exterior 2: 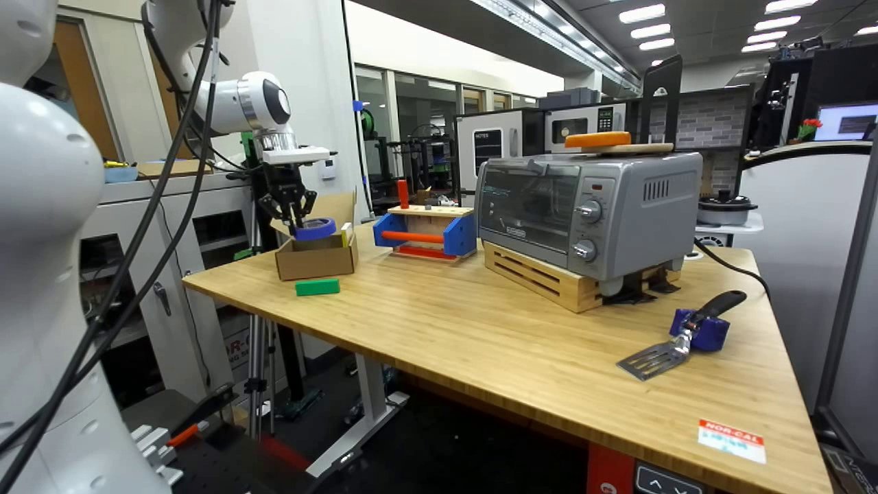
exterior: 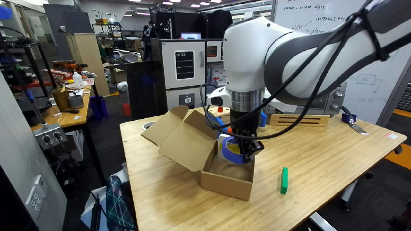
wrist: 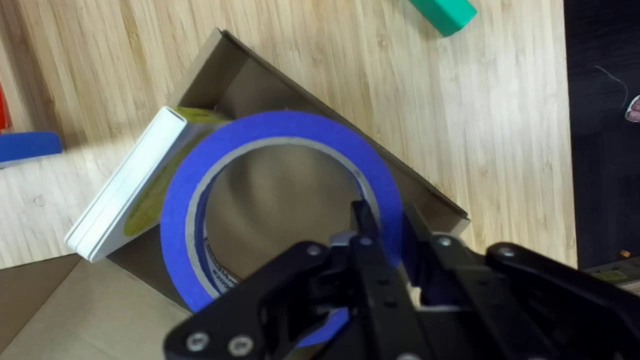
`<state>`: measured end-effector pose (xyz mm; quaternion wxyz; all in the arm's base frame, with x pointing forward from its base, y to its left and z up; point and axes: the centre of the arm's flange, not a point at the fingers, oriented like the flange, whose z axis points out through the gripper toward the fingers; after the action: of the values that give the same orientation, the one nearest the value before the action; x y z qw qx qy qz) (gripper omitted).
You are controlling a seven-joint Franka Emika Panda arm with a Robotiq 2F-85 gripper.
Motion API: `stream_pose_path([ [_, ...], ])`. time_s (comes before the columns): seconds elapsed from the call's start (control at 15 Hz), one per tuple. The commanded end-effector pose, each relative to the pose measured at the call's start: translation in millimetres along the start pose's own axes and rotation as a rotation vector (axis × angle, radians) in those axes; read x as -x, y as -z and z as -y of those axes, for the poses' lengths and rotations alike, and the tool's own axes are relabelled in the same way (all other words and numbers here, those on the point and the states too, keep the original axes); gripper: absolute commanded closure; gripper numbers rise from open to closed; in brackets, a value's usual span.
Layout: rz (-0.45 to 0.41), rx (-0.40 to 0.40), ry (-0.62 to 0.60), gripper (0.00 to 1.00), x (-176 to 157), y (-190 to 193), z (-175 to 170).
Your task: Place the book, blue masking tape, and green block in the box
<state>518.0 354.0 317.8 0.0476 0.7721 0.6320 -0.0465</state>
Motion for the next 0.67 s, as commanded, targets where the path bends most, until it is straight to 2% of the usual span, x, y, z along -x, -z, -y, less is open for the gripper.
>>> stream_pose_path([
  [0.0, -0.003, -0.043, 0.044, 0.96, -10.4, 0.1, -1.4],
  [0.27, -0.018, -0.055, 0.046, 0.96, -18.6, -5.3, -1.2],
  [0.6, 0.014, -0.066, 0.011, 0.96, -12.0, -29.5, -12.3],
])
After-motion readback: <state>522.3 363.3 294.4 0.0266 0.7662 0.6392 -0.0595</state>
